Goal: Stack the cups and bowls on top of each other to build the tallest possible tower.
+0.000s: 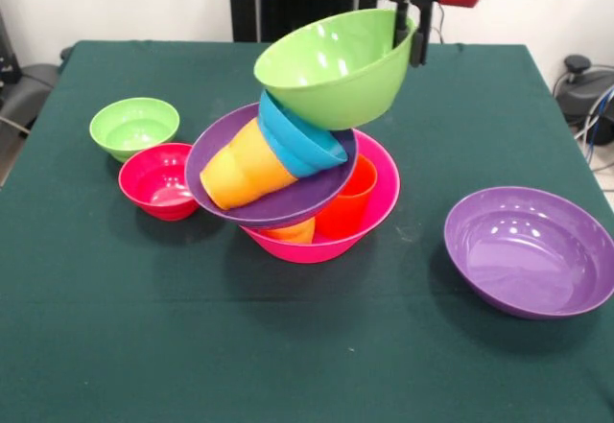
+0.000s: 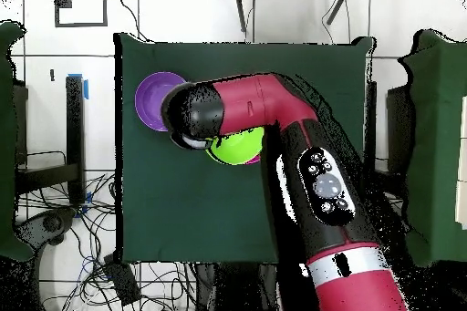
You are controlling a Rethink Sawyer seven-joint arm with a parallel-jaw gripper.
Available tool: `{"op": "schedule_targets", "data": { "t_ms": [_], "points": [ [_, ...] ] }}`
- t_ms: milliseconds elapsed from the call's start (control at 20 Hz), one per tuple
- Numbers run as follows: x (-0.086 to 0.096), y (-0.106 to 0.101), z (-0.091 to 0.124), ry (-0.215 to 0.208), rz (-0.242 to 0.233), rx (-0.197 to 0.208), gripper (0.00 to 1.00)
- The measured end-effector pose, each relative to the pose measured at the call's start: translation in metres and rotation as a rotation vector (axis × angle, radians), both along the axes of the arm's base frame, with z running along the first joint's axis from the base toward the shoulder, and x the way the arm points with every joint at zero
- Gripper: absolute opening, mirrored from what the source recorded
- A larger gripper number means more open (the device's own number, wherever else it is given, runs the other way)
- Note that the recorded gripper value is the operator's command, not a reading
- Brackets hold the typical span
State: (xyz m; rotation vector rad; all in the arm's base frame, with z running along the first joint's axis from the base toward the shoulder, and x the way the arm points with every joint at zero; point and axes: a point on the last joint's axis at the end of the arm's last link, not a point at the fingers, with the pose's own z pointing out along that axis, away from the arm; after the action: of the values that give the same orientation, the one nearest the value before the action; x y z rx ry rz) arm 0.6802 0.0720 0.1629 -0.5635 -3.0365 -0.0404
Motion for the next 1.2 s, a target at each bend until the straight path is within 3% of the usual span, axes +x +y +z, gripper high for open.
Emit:
{"op": "schedule_targets", "data": {
  "t_ms": [150,500,1200],
  "points": [
    [-0.005,0.006,-0.013,-0.007,0.014,0.005,0.00],
    [-0.005,0.000,-0.025,-0.036,0.026,-0.011,0.00],
    [-0.006,-0.006,-0.025,-0.037,0.019,-0.024,0.00]
  ]
}}
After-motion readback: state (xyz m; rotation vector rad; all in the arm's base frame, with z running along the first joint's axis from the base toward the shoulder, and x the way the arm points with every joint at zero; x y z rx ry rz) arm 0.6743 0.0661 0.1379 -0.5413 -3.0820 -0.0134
